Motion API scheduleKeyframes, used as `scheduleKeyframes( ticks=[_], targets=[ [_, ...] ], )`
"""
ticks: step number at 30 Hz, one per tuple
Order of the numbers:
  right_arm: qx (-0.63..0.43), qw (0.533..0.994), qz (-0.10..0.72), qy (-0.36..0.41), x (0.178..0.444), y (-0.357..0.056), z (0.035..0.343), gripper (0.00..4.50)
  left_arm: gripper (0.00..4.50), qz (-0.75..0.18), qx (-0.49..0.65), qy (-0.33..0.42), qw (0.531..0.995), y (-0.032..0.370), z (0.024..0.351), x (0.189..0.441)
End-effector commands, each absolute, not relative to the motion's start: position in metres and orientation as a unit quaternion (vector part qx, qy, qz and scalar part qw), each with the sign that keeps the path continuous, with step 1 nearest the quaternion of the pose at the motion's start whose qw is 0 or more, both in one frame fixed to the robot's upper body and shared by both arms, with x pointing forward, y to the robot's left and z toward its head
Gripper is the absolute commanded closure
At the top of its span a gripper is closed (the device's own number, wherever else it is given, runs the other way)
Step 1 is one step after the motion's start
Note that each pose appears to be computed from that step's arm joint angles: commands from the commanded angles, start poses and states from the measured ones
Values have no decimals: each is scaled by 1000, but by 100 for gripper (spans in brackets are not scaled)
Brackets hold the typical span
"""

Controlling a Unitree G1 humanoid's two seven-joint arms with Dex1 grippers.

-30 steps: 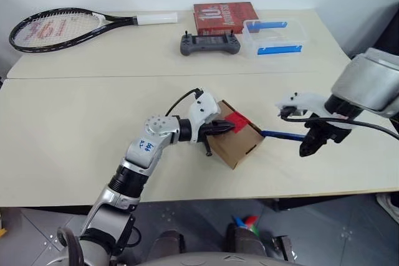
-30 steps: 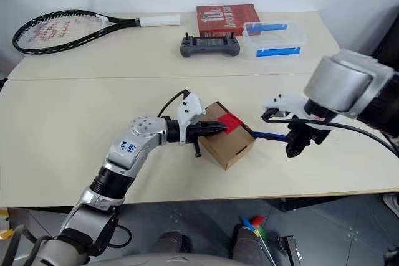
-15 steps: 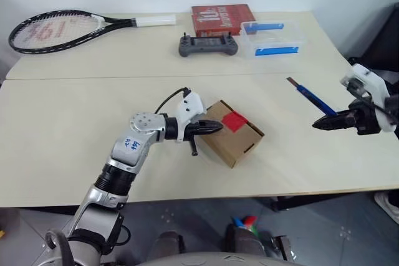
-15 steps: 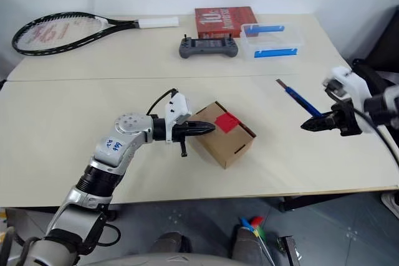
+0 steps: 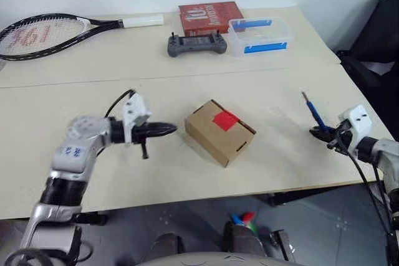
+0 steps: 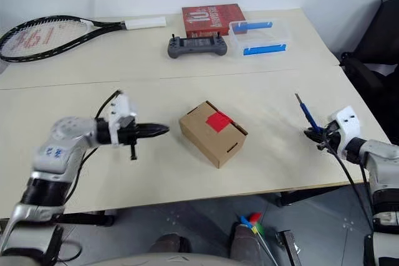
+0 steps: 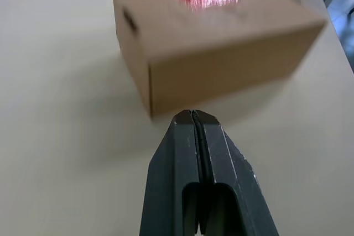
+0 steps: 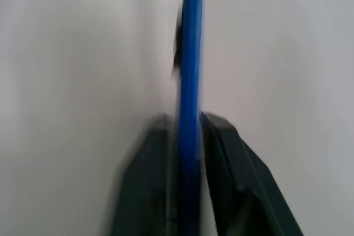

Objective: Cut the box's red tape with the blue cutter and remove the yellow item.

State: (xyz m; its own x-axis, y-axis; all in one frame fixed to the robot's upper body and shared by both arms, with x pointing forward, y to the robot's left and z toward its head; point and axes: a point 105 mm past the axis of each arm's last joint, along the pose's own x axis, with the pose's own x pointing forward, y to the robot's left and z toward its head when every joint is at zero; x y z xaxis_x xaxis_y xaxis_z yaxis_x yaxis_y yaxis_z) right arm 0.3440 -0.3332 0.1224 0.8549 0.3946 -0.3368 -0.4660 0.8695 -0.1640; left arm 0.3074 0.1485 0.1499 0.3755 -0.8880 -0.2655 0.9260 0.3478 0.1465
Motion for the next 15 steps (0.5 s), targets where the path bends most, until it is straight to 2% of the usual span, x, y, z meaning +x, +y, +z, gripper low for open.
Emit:
scheduleKeyframes(
  ticks=[1,4,7,9,11,15],
  targets=[
    [-97,957,265,72,335,-330,163,211,450,-553,139,56,819,148,158,291],
    [-63,953,294,46,327,-322,189,114,450,-548,128,65,824,146,150,280],
    [-52,940,335,36,321,-301,203,114,450,-537,114,67,833,137,144,279],
    [-76,933,350,42,324,-285,197,157,450,-533,102,66,837,128,141,281],
    [-147,921,356,57,334,-265,178,200,450,-517,100,72,847,118,134,285],
    [-187,902,384,59,348,-227,152,335,450,-496,88,79,861,105,127,295]
  ],
)
